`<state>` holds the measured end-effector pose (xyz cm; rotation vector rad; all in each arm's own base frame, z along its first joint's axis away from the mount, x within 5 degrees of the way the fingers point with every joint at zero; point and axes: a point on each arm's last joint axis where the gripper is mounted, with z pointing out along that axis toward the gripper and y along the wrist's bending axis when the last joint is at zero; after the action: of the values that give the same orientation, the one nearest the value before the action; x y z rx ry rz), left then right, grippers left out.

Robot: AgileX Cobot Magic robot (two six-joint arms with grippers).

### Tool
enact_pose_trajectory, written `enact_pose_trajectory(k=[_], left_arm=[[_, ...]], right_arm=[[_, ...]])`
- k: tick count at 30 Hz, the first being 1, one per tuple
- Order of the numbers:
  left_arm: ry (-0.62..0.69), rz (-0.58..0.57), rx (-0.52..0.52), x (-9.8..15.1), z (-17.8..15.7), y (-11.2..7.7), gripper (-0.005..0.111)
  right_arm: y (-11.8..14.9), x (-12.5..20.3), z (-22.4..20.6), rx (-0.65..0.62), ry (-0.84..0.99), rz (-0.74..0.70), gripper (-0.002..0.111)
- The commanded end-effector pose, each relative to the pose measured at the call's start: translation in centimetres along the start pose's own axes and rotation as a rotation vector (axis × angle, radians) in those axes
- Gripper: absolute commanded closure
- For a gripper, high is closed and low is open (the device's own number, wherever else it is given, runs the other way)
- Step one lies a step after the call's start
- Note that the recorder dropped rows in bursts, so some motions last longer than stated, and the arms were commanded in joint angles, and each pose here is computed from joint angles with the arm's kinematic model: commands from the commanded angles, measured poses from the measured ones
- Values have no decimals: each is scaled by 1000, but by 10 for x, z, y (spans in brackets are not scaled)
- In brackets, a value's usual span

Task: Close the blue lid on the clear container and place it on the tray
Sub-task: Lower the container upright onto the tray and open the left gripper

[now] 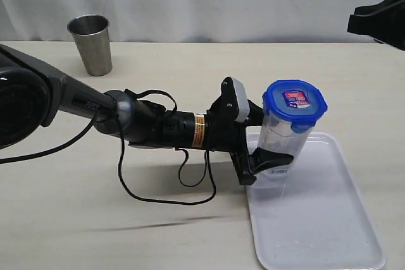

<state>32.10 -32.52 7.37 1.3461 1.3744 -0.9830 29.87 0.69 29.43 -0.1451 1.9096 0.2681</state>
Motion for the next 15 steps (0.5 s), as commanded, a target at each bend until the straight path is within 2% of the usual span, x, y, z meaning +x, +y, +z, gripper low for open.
enact_pose_trajectory(k=[1,9,12,15], left_arm=[[22,72,84,-3,-1,-5,27],[19,33,35,-2,-20,15,27],[-1,75,165,-2,-23,5,27],[-12,78,186,-3,-24,4,27]], right_arm=[[-1,1,-1,-3,0,0,104],[-1,0,-1,-4,0,-2,104],[-1,0,-1,-4,0,-2,104],[-1,0,-1,-4,0,-4,104]])
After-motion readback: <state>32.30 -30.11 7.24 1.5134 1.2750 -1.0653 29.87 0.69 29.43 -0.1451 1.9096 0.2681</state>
